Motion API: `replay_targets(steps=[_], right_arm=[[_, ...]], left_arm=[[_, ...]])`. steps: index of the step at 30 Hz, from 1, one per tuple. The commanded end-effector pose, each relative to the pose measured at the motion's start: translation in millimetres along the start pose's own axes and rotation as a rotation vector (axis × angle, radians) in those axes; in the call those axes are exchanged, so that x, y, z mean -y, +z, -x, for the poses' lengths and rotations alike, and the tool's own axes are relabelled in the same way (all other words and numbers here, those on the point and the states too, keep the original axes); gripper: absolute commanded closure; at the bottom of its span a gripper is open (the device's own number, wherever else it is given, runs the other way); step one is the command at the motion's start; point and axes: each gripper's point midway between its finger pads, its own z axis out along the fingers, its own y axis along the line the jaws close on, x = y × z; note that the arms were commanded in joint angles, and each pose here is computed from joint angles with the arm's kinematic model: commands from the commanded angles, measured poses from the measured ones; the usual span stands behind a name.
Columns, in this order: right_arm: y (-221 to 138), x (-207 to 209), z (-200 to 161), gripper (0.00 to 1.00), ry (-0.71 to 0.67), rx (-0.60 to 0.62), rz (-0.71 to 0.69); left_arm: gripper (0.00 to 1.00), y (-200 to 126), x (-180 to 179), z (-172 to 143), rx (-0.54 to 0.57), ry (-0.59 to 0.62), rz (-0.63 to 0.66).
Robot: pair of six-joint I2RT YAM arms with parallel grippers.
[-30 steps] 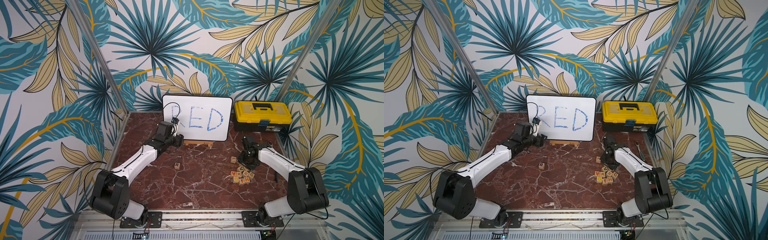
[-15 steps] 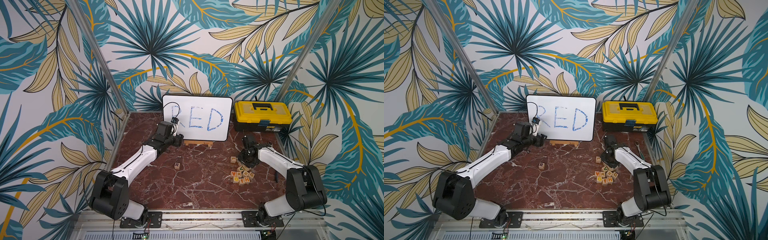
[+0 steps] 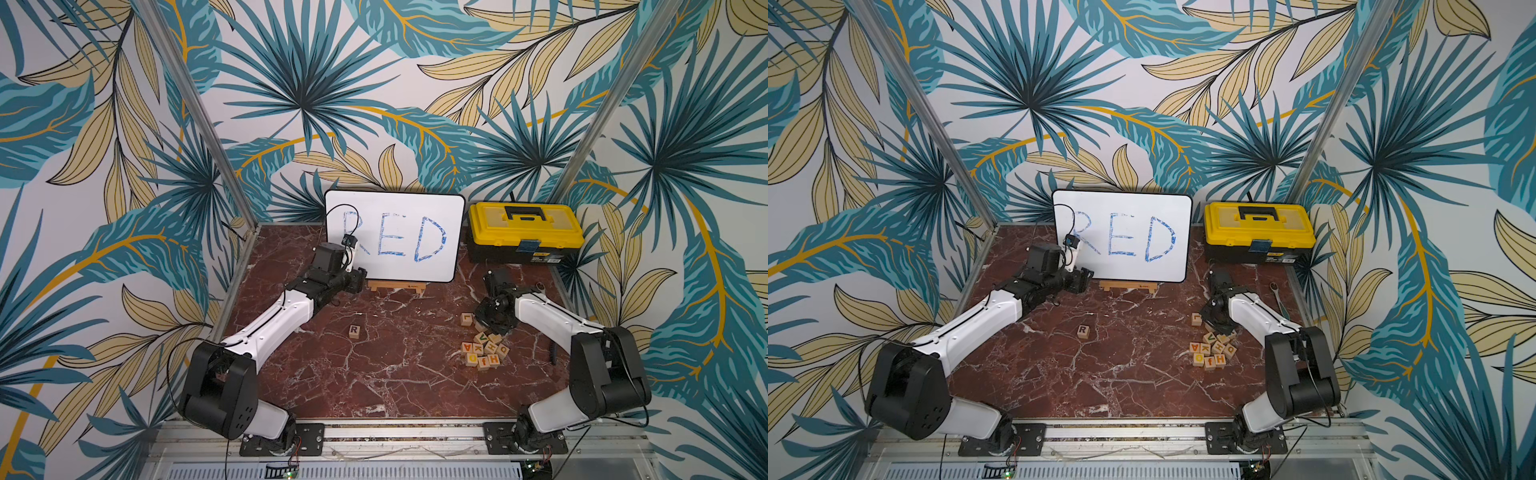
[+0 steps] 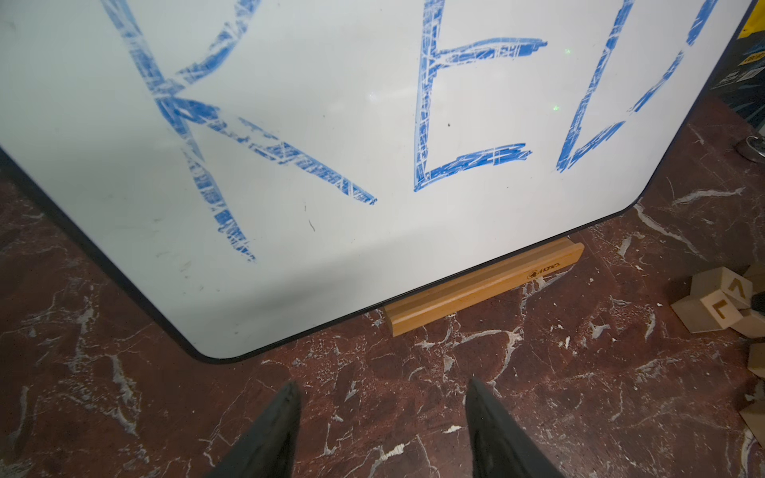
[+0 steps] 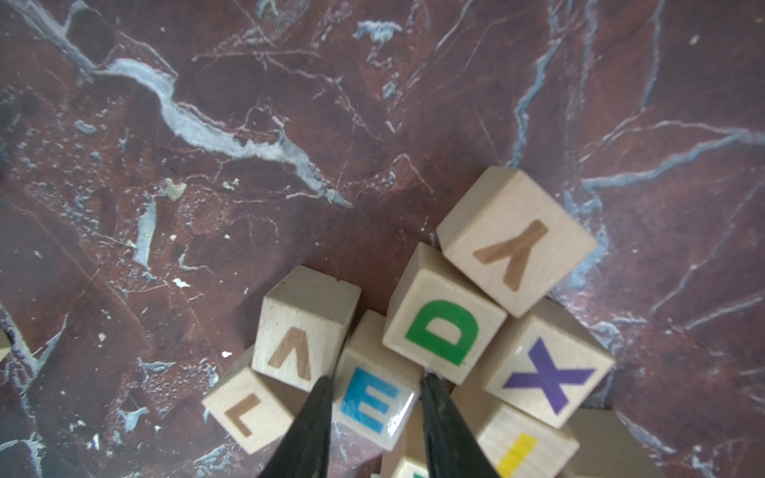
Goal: Assemble the uppercase word "red" with letter blocks
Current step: Pick up the letter block from the center of the board.
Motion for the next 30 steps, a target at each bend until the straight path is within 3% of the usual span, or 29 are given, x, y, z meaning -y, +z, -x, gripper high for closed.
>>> replay_targets(steps=[1, 24, 30], right_arm=[[10.4, 18.8, -14.3, 0.63, -0.022, -0.057, -0.077], [2.9, 34.6, -20.0, 0.64, -0.041, -0.037, -0.099], [5.0, 28.9, -16.3, 0.59, -0.054, -0.037, -0.095]], left_arm=[[0.36, -2.7, -1.7, 4.7, 0.02, 0.012, -0.001], [0.36, -5.2, -2.4, 5.8, 0.026, 0.01, 0.0], [0.36, -6.3, -2.7, 6.3, 0.029, 0.011, 0.003]])
